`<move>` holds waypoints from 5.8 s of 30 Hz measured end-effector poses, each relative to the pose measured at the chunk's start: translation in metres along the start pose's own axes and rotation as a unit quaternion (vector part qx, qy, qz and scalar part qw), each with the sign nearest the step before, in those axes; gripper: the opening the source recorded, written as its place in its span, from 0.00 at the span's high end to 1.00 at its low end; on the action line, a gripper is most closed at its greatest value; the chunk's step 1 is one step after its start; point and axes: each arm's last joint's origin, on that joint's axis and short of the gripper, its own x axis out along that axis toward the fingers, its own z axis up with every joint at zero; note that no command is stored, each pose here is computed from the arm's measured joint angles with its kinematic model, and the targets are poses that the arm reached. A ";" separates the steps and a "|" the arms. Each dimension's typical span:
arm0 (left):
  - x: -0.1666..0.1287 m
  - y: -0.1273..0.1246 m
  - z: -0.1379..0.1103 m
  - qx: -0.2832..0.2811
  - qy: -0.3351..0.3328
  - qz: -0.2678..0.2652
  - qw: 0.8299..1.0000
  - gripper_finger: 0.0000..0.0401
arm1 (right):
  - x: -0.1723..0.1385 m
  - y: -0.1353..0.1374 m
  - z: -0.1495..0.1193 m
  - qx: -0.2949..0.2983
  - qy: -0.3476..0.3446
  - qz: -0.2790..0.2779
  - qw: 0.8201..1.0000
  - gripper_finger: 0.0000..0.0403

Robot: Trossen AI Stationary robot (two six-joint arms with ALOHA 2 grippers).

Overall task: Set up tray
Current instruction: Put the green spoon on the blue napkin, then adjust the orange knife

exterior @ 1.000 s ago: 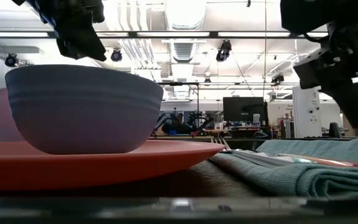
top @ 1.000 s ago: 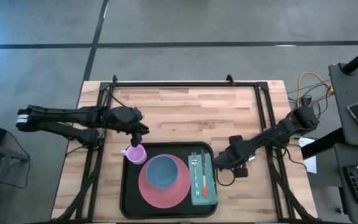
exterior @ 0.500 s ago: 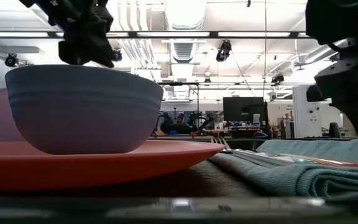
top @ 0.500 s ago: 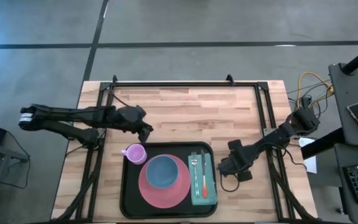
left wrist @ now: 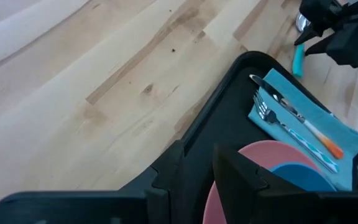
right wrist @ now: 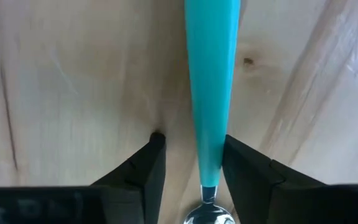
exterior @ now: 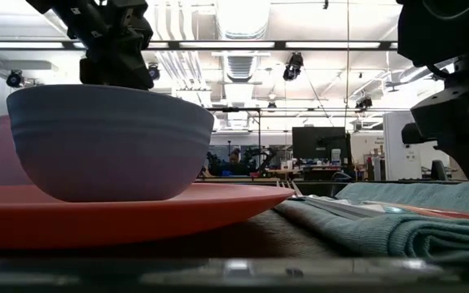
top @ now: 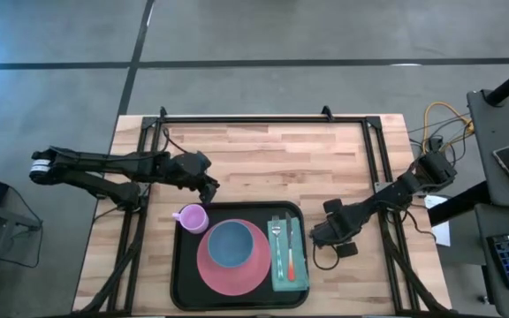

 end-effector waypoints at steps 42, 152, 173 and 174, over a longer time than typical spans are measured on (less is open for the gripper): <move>-0.005 -0.030 -0.002 -0.141 -0.027 -0.101 0.984 0.83 | -0.077 -0.017 0.044 -0.394 -0.042 -0.133 0.908 0.89; -0.036 -0.093 -0.016 -0.065 -0.139 -0.310 0.938 0.83 | -0.057 0.055 0.134 -0.064 -0.172 -0.038 0.982 0.72; -0.034 -0.091 -0.019 -0.060 -0.129 -0.300 0.943 0.83 | -0.042 0.049 0.129 -0.337 -0.131 -0.160 0.919 0.79; -0.034 -0.091 -0.019 -0.060 -0.129 -0.299 0.943 0.83 | -0.041 0.049 0.129 -0.342 -0.130 -0.158 0.917 0.79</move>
